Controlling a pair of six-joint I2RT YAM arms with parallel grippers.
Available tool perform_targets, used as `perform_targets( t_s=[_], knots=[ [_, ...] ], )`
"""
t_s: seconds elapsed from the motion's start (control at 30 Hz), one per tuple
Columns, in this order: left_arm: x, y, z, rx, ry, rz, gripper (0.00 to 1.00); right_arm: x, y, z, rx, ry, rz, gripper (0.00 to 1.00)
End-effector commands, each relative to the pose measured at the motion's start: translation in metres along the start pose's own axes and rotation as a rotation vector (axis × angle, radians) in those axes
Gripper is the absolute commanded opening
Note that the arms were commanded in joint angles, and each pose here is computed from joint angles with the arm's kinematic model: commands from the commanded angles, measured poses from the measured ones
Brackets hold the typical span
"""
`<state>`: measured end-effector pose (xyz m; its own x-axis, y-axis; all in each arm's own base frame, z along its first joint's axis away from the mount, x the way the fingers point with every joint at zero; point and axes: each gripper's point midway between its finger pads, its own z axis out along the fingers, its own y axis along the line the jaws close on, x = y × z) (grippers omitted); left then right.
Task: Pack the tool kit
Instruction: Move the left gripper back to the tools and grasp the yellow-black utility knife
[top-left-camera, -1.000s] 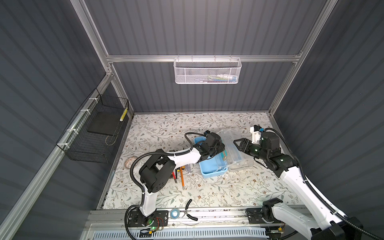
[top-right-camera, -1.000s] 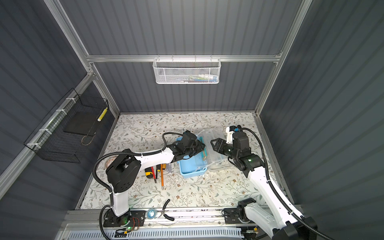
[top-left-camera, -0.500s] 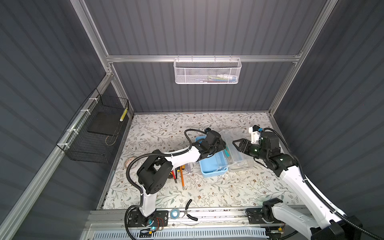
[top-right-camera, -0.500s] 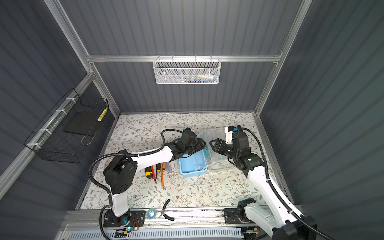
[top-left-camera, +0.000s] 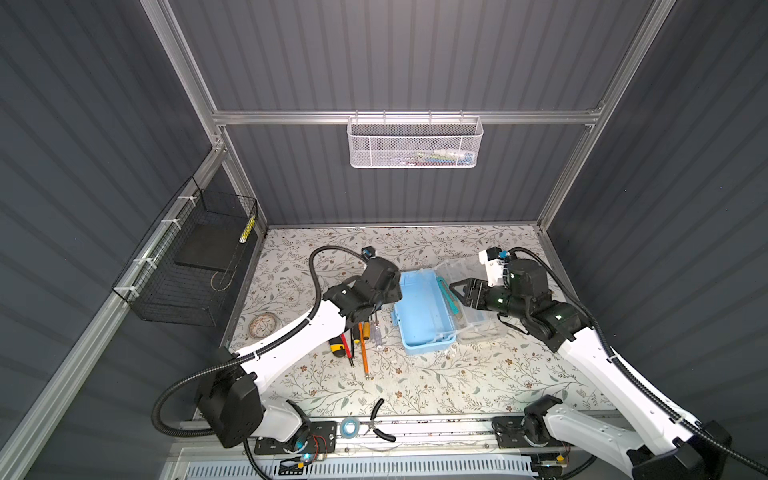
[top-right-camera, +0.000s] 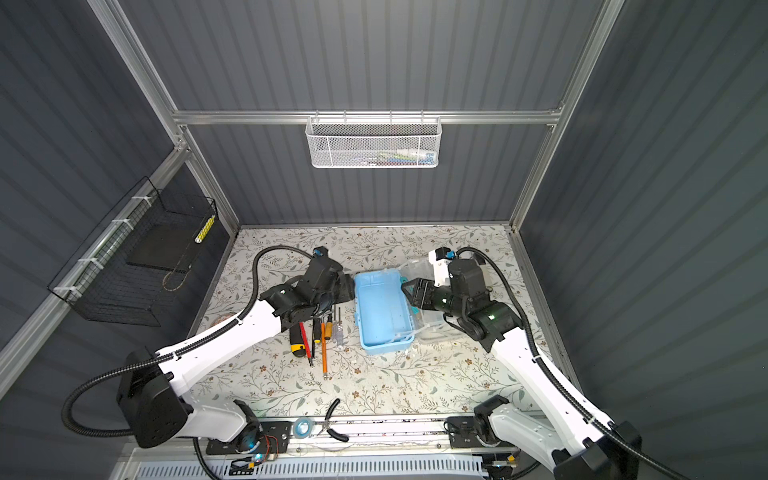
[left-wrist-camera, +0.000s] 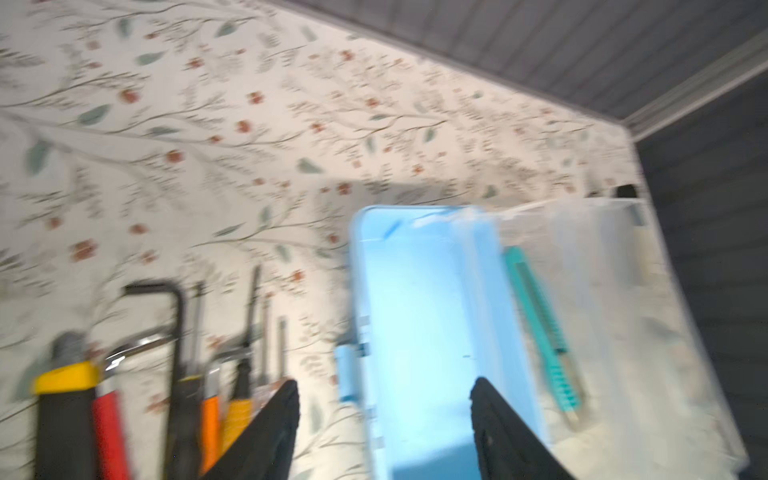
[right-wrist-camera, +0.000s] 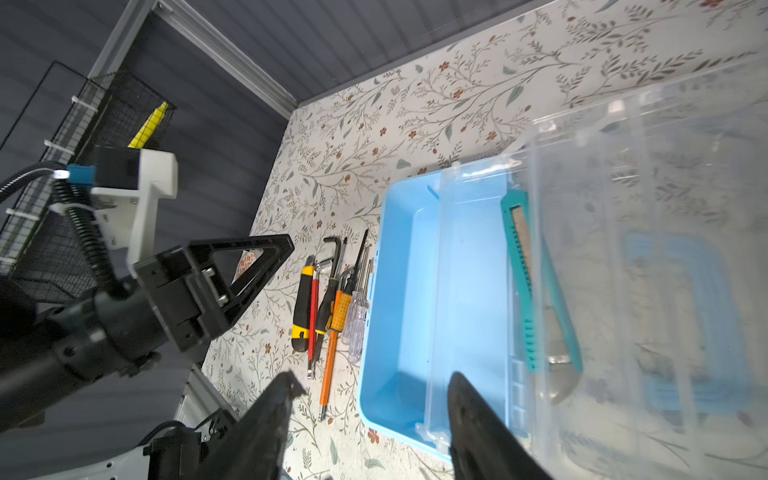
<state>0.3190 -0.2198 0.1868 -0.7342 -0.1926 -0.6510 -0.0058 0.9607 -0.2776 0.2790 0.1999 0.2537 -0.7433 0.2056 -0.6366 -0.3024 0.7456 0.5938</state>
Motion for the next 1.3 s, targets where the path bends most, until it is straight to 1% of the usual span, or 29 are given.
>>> perform_targets(
  t_s=[0.0,0.1,0.2,0.23,0.37,0.47,0.53,0.83,1.03,1.27],
  knots=[
    [0.041,0.069,-0.009,-0.200,0.098,0.017,0.66,0.005,0.003,0.007,0.025,0.023,-0.008,0.59],
    [0.064,0.097,-0.013,-0.252,0.115,-0.043,0.67,0.013,0.004,0.017,0.020,0.048,0.003,0.59],
    [0.081,0.119,-0.011,-0.304,0.134,-0.073,0.67,0.018,0.005,0.024,0.013,0.070,0.007,0.59],
    [0.085,0.124,-0.009,-0.314,0.138,-0.083,0.67,0.023,0.002,0.032,0.021,0.093,0.014,0.58],
    [0.091,0.143,-0.004,-0.328,0.135,-0.122,0.67,0.030,0.001,0.043,0.019,0.124,0.020,0.57],
    [0.097,0.152,0.005,-0.312,0.159,-0.161,0.66,0.033,0.000,0.048,0.018,0.138,0.025,0.55],
    [0.100,0.160,0.009,-0.325,0.171,-0.167,0.65,0.034,-0.001,0.049,0.021,0.142,0.025,0.54],
    [0.110,0.173,0.034,-0.313,0.196,-0.209,0.58,0.034,-0.003,0.053,0.025,0.140,0.029,0.54],
    [0.111,0.178,0.039,-0.328,0.202,-0.209,0.53,0.033,-0.005,0.055,0.033,0.137,0.030,0.54],
    [0.113,0.180,0.044,-0.331,0.215,-0.201,0.52,0.034,-0.006,0.059,0.035,0.144,0.032,0.54]
  ],
)
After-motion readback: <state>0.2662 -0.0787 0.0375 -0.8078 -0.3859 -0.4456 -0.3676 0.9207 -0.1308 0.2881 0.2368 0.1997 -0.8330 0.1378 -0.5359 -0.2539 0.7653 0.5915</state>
